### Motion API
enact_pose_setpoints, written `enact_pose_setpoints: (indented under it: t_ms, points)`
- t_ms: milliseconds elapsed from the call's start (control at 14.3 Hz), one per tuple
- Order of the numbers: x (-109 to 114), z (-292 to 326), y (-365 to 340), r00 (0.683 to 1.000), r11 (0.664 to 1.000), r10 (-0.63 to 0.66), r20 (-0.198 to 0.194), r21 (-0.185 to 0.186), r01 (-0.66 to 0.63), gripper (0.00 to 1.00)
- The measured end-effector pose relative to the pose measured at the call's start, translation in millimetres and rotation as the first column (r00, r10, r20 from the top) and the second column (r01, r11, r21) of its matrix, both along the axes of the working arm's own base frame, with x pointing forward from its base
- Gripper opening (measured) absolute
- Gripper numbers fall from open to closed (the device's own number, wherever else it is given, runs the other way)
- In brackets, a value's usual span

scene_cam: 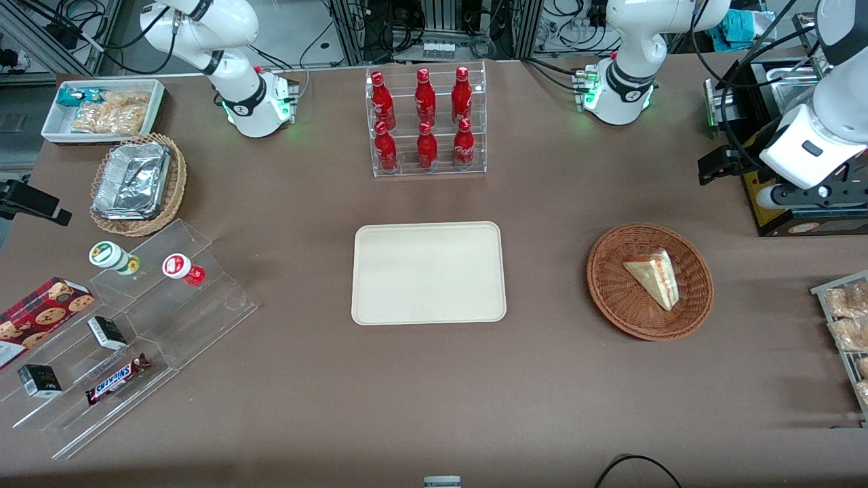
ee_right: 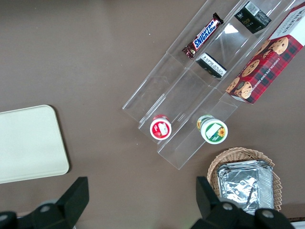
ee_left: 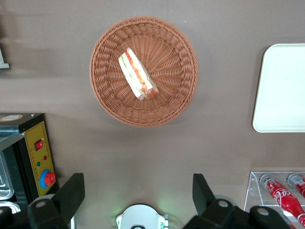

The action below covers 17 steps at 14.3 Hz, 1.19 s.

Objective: Place sandwich from basket to tray
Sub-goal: 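Move the left gripper over the sandwich in the wicker basket, then lower the left gripper and close it on the sandwich wedge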

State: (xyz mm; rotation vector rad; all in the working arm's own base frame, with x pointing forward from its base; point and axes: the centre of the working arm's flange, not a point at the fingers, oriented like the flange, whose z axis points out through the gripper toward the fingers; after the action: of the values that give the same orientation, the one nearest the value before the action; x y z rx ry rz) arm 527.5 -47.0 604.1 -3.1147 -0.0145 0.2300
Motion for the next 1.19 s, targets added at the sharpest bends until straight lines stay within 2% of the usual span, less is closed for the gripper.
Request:
enact_pose_setpoints:
  t_ms: [140,280,420,490,700,840,1050,1190]
  points:
    - [2.1,5.8,2.1,1.000,1.000,0.002,0.013,-0.002,-0.002,1.00]
    - [3.8,1.6,4.0,1.000,1.000,0.003,0.003,0.000,-0.003,1.00]
    - [9.3,-21.9,7.0,1.000,1.000,0.001,-0.025,0.023,0.000,1.00]
    - [14.7,-42.5,8.2,1.000,0.999,-0.003,-0.026,0.038,0.004,1.00]
    - [23.2,-111.7,7.7,1.000,0.999,-0.016,-0.004,0.048,0.016,1.00]
    - [19.0,-158.3,7.3,0.999,0.999,-0.018,0.040,0.043,0.017,1.00]
    - [2.6,-216.7,10.7,0.992,0.995,0.085,0.091,0.041,-0.089,1.00]
    - [-6.7,-239.7,19.9,0.979,0.981,0.183,0.085,0.047,-0.187,1.00]
